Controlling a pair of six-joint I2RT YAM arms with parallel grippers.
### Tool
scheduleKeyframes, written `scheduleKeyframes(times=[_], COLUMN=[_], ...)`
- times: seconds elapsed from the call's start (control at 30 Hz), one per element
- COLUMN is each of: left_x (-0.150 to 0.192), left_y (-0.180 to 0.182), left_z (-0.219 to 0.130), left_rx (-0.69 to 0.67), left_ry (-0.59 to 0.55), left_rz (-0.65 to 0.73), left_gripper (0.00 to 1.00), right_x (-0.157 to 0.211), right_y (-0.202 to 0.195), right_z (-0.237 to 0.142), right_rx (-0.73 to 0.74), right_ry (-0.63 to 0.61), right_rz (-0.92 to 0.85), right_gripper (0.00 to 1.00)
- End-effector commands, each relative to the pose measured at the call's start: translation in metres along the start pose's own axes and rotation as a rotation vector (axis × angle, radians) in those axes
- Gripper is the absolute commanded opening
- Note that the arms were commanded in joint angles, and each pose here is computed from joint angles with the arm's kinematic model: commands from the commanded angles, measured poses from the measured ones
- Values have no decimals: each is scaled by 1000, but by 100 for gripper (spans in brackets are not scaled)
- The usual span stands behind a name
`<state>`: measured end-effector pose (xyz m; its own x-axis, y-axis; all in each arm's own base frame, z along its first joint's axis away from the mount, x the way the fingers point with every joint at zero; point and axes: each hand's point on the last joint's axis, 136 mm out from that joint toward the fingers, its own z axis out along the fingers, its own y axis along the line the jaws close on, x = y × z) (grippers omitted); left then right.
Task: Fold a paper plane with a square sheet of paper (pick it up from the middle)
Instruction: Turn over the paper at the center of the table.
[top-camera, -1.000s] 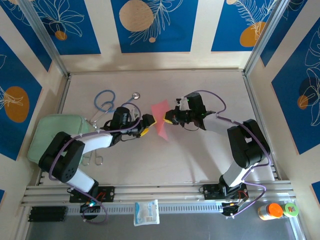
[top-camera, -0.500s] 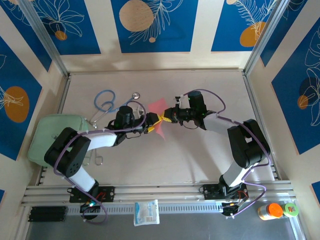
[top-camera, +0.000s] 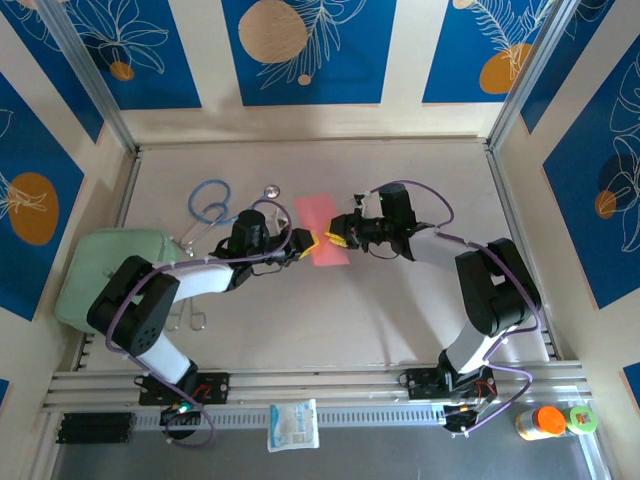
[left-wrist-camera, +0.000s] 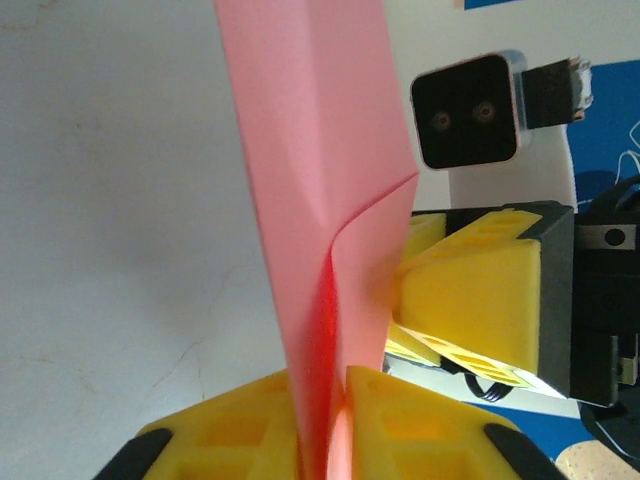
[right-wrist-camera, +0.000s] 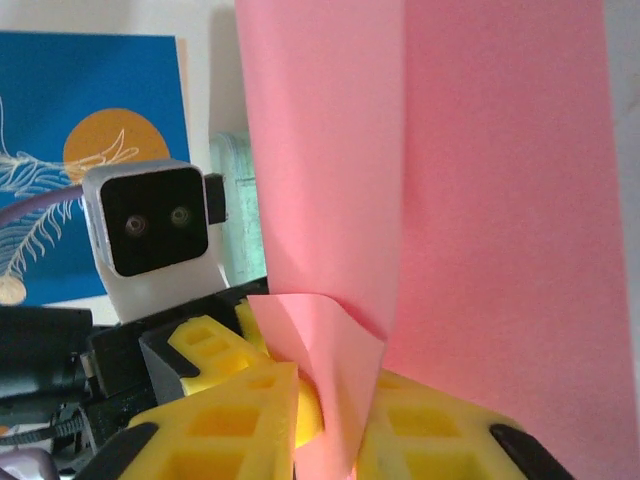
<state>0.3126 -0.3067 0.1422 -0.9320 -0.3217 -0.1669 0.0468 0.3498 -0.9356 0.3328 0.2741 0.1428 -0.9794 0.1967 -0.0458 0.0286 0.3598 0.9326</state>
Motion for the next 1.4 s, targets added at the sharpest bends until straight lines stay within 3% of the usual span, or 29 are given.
scheduleKeyframes(times=[0.0, 0.27, 0.43, 0.67, 0.97, 1.1, 1.37], left_x=[-9, -9, -16, -45, -62, -52, -6], left_y=[-18, 4, 33, 49, 55, 68, 83], left_z=[-3, -15, -57, -116, -89, -59, 8], left_rx=[26, -144, -560, -1146, -1479, -1458, -1113], left_ry=[-30, -15, -6, -5, -4, 35, 181], left_rz=[61, 133, 342, 632, 815, 794, 600], left_gripper=[10, 2, 3, 6, 6, 9, 30], right_x=[1, -15, -21, -26, -24, -23, -22], right_y=[-11, -41, -49, -53, -65, -74, -85], right_z=[-9, -45, -67, -83, -95, -103, -108], right_rx=[43, 226, 344, 438, 499, 509, 520], right_ry=[-13, -153, -230, -289, -341, -367, -377], right_rz=[31, 45, -13, -48, -4, 48, 92], right_gripper=[29, 54, 61, 62, 62, 62, 61])
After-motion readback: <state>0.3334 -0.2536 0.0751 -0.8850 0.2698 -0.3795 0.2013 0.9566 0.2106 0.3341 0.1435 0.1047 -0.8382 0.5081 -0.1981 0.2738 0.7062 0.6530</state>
